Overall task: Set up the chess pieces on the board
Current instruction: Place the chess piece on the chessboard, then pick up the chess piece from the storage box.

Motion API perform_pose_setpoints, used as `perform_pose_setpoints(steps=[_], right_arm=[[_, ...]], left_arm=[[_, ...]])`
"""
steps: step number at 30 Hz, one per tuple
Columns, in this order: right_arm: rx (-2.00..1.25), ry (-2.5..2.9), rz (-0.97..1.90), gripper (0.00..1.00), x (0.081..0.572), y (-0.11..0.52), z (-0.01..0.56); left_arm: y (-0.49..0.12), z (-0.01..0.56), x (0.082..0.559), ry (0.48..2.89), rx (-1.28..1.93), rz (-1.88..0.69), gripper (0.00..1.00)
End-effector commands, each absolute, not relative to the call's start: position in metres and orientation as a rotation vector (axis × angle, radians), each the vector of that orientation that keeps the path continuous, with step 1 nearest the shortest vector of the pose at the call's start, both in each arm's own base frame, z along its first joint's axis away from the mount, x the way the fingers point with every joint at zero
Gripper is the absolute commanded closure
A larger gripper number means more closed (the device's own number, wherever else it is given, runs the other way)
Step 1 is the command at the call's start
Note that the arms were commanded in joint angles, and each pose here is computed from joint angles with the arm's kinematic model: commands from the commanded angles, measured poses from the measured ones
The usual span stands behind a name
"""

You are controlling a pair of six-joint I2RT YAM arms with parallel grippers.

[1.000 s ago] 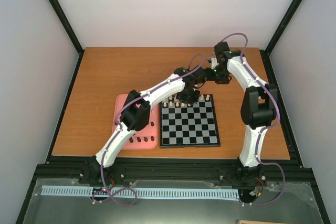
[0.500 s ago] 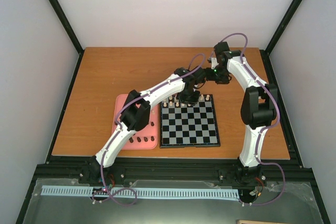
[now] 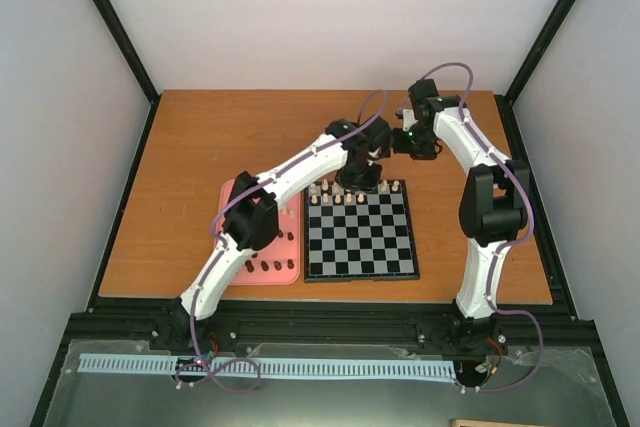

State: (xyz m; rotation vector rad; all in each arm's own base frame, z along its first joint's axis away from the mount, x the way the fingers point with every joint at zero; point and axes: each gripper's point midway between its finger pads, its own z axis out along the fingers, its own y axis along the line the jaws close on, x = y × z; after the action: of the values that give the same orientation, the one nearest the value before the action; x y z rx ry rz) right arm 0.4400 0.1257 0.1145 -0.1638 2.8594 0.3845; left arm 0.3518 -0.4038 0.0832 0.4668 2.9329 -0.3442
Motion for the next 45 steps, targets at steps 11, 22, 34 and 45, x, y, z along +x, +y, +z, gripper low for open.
perform_pose_setpoints(steps=[11, 22, 34, 45], right_arm=[[-0.182, 2.834, 0.430, 0.00, 0.436, 0.132, 0.125], [-0.176, 2.832, 0.429, 0.00, 0.438, 0.132, 0.128], [-0.181, 2.834, 0.420, 0.00, 0.433, 0.130, 0.127], [-0.183, 2.839, 0.412, 0.00, 0.434, 0.129, 0.124]], left_arm=[[-0.275, 0.207, 0.351, 2.713, 0.118, -0.321, 0.63], [-0.166, 0.126, 0.326, 2.858, -0.249, -0.135, 0.63], [-0.163, 0.079, 0.327, 2.923, -0.541, -0.303, 0.63], [-0.169, 0.062, 0.338, 2.961, -0.595, -0.364, 0.63]])
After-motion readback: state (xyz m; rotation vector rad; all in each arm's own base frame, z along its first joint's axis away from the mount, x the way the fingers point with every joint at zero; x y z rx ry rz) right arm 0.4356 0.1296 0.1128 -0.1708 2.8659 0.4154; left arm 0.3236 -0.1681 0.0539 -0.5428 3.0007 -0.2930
